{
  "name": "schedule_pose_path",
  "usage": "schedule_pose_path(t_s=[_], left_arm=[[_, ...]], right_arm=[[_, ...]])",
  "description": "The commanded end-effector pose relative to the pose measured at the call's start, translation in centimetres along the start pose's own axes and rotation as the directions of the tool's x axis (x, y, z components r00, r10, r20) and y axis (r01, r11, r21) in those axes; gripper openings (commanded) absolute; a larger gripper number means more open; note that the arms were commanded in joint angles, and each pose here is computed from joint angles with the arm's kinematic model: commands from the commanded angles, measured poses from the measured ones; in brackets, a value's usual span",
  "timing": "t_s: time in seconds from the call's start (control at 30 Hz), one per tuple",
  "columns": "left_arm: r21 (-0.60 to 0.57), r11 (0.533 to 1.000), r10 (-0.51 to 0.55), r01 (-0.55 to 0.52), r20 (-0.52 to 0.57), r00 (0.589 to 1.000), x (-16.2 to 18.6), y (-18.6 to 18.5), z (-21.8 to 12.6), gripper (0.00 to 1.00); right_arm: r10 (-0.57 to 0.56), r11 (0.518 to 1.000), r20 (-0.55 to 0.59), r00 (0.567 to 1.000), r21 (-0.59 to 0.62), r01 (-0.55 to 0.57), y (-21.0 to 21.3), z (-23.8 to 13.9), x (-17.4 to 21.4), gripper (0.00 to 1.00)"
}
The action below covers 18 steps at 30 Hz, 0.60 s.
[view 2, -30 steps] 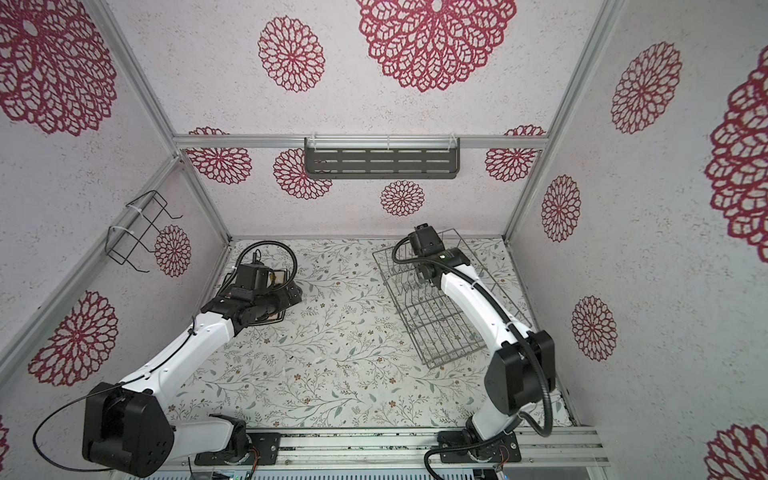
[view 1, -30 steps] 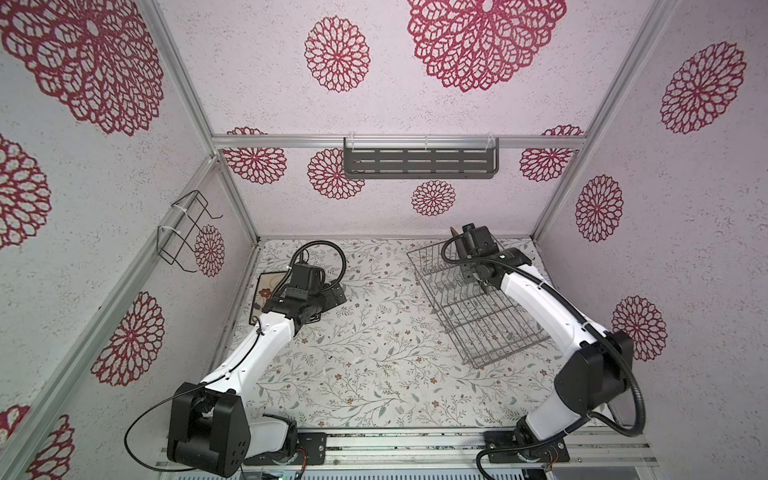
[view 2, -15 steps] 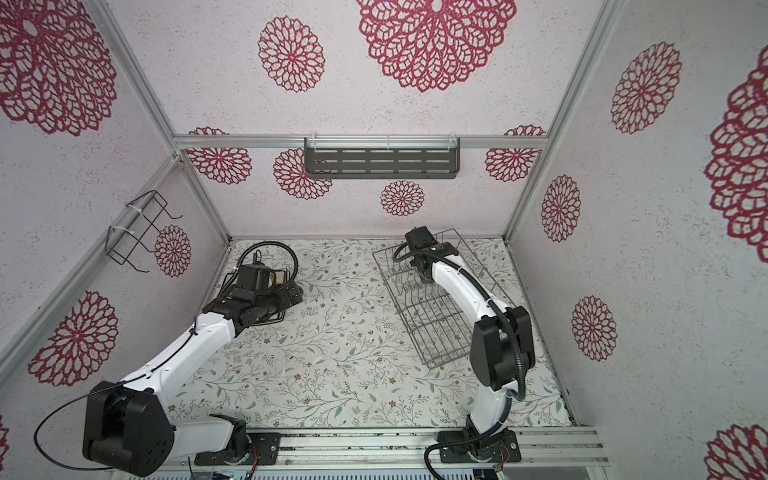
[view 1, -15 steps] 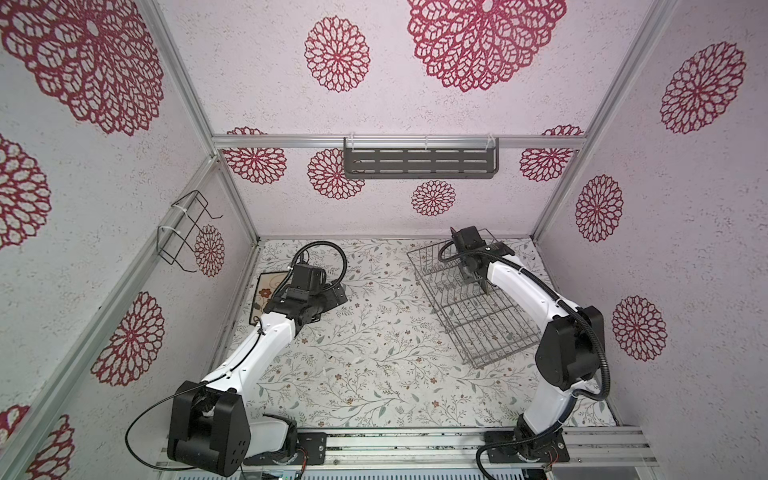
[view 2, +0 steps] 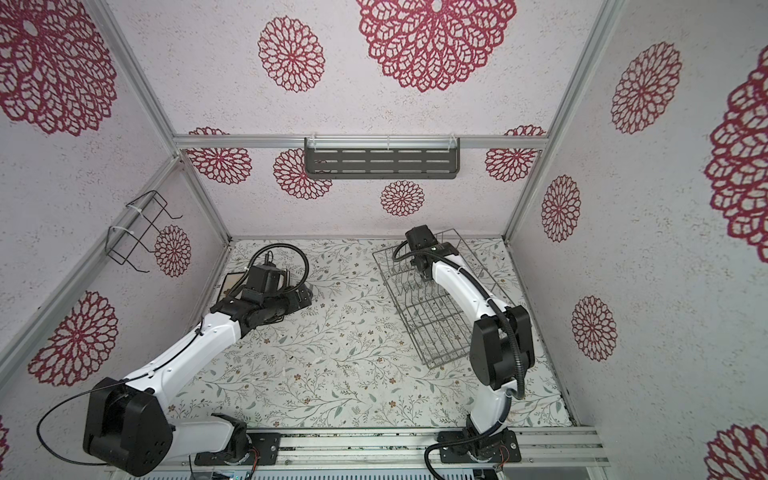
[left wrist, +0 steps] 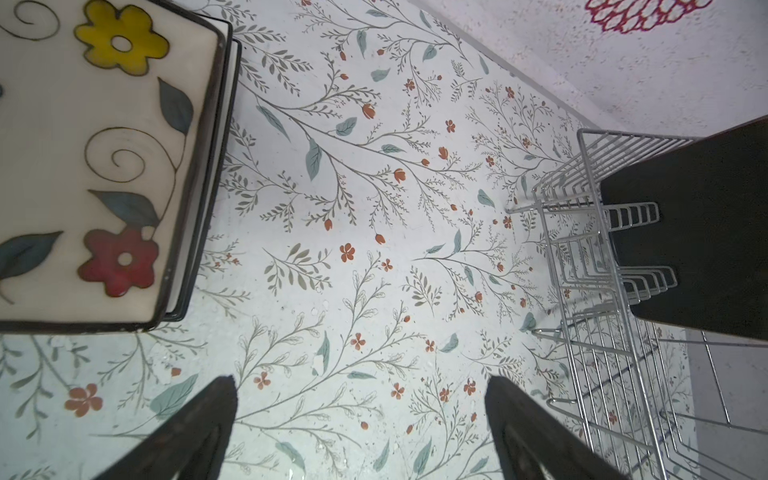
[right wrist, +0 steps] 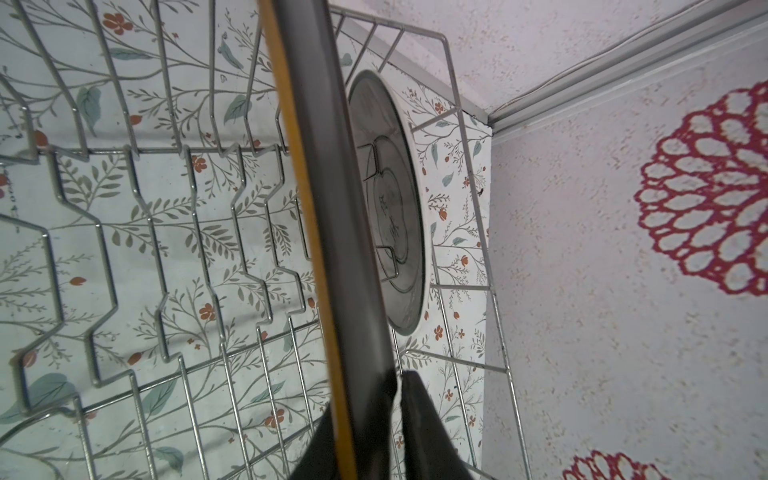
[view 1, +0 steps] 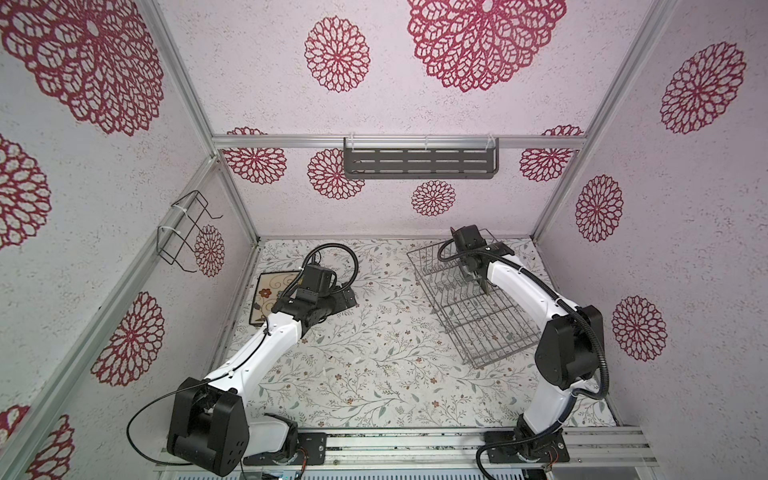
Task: Unload the plates from the dish rack
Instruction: 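Grasp the dark plate's top edge with the right gripper and lift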
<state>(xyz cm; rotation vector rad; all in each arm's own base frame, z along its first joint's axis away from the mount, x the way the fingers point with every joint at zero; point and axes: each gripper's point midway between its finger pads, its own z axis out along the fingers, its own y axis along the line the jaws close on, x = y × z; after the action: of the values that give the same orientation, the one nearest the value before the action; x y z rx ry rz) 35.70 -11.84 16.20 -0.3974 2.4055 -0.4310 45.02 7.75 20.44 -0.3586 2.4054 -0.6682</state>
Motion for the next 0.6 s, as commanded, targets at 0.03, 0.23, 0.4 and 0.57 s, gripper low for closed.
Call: schedule_pose_path(t_s=[0.03, 0.23, 0.4, 0.57], left_arm=[[0.006, 1.0, -0.002, 0.002, 0.032, 0.999, -1.1, -0.7, -0.4, 0.97], [0.006, 1.0, -0.002, 0.002, 0.025, 1.0, -1.0, -0.7, -0.3, 0.97], [0.01, 1.0, 0.0, 0.0, 0.016, 1.0, -0.8, -0.9, -0.2, 0.97], [0.016, 1.0, -0.007, 0.007, 0.02, 1.0, -0.9, -1.1, -0.5, 0.97]], right_arm=[[0.012, 1.0, 0.008, 1.0, 0.028, -0.012, -0.8, 0.2, -0.5, 0.19], [0.007, 0.999, 0.006, 1.0, 0.037, -0.007, -1.0, 0.2, -0.5, 0.11], [0.003, 0.999, 0.005, 1.0, 0.043, -0.003, -1.1, 0.0, -0.5, 0.06], [0.013, 0.997, 0.015, 1.0, 0.078, -0.014, -1.8, -0.2, -0.7, 0.0]])
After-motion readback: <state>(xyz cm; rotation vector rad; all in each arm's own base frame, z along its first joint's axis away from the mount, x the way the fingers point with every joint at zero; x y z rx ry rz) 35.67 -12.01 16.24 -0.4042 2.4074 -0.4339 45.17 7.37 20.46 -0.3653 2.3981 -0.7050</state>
